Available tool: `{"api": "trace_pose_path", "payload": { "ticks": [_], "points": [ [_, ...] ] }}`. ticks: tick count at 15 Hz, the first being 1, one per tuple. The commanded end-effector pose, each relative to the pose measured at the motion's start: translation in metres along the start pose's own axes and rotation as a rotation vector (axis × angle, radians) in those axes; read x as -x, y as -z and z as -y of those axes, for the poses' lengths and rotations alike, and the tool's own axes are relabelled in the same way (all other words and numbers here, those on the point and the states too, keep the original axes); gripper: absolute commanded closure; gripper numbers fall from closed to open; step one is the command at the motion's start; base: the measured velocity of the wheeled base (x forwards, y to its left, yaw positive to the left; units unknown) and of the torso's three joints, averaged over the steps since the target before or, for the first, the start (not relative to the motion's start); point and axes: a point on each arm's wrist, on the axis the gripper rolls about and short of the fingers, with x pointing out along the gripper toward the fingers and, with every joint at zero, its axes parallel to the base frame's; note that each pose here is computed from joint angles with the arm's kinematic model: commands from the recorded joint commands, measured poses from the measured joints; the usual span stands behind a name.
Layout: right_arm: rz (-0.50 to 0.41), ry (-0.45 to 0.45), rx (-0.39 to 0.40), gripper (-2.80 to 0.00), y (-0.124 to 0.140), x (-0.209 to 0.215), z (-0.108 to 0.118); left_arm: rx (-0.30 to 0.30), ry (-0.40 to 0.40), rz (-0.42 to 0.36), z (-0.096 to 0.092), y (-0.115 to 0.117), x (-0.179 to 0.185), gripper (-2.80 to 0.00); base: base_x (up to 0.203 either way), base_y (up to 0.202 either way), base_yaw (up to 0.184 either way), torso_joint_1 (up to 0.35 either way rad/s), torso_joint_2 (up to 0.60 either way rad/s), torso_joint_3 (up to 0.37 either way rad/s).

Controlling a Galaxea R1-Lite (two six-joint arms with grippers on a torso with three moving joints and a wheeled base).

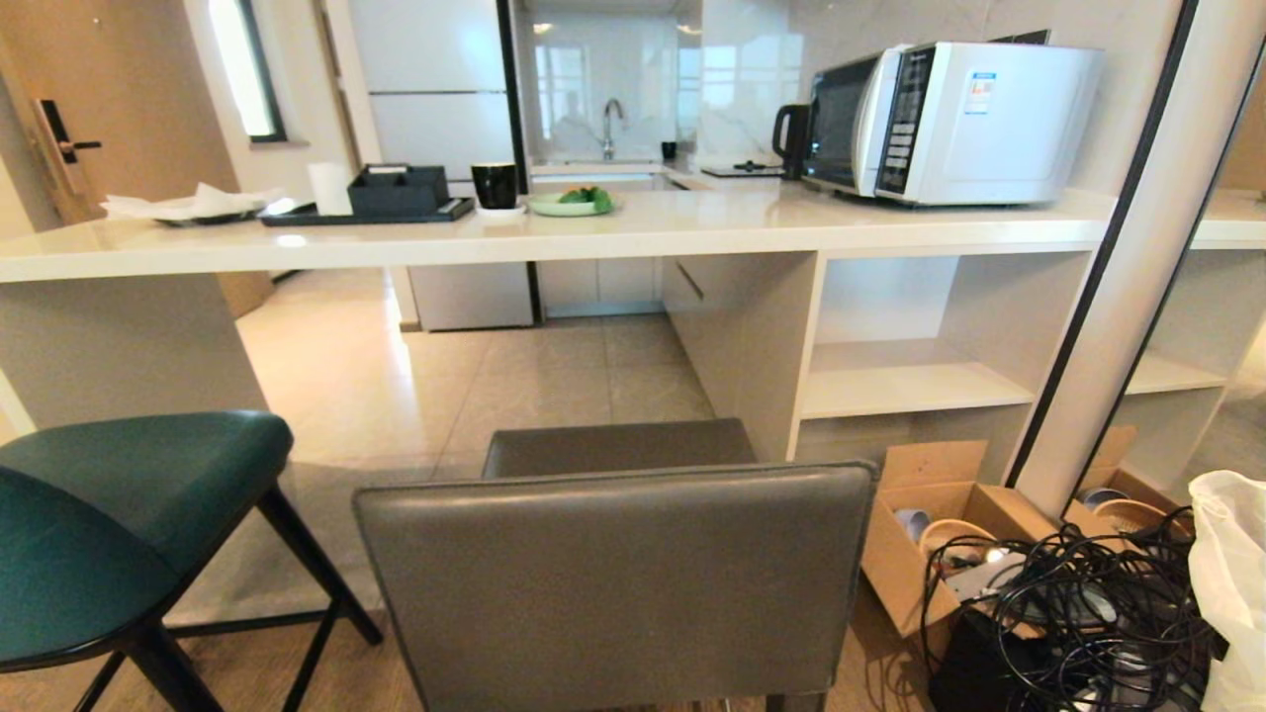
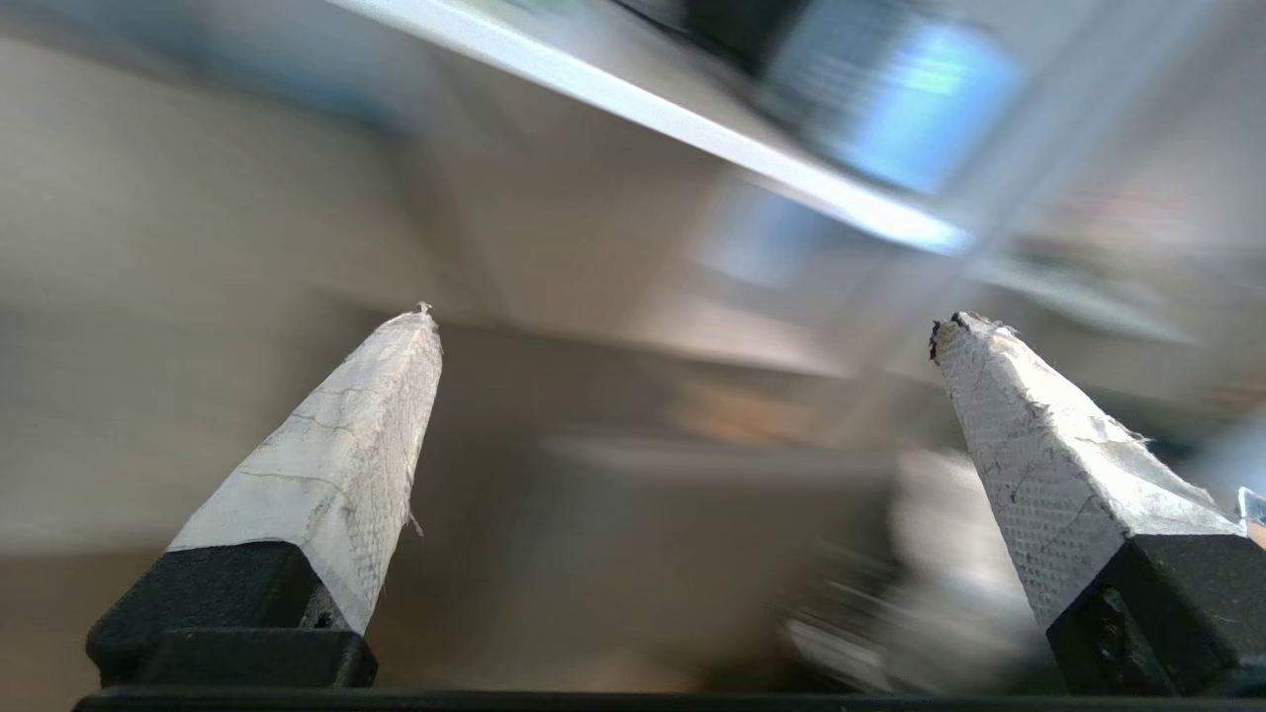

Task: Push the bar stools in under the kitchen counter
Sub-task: Push the blue chair back under the dining table

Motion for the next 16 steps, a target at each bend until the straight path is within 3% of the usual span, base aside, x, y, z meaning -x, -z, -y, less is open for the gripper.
{"api": "trace_pose_path", "payload": {
  "ticks": [1,2,6,7,9,11,13,15,16],
  "points": [
    [0.036,-0.017,-0.001,-2.80,0.003,0.022,0.000,0.222,0.131,-0.135,0.021,-0.013,-0.001,-2.80,0.000,0.000,0.000,0.000,0.00,0.000],
    [0.024,-0.039,-0.001,-2.80,0.006,0.026,0.000,0.288,0.194,-0.227,0.026,-0.017,-0.002,-2.80,0.000,0.000,0.000,0.000,0.00,0.000],
    [0.002,-0.088,-0.001,-2.80,0.012,0.031,0.000,0.245,0.288,-0.290,0.055,-0.011,0.007,-2.80,0.000,0.000,0.000,0.000,0.00,0.000],
    [-0.003,-0.099,0.000,-2.80,0.013,0.031,0.000,0.254,0.354,-0.340,0.061,-0.012,0.009,-2.80,0.000,0.000,0.000,0.000,0.00,0.000],
    [-0.005,-0.109,0.000,-2.80,0.017,0.033,0.000,0.264,0.568,-0.503,0.078,-0.013,0.021,-2.80,0.000,0.000,0.000,0.000,0.00,0.000],
    [0.004,-0.118,0.002,-2.80,0.024,0.038,0.002,0.227,0.750,-0.610,0.093,-0.010,0.046,-2.80,0.000,0.000,0.000,0.000,0.00,0.000],
    [0.021,-0.202,0.027,-2.80,0.036,0.047,0.002,0.161,0.813,-0.606,0.105,-0.001,0.075,-2.80,0.000,0.000,0.000,0.000,0.00,0.000],
    [0.033,-0.226,0.080,-2.80,0.036,0.047,0.001,0.083,0.852,-0.573,0.117,0.016,0.111,-2.80,0.000,0.000,0.000,0.000,0.00,0.000],
    [0.039,-0.227,0.088,-2.80,0.037,0.047,0.001,0.073,0.901,-0.593,0.117,0.020,0.127,-2.80,0.000,0.000,0.000,0.000,0.00,0.000]
  ]
}}
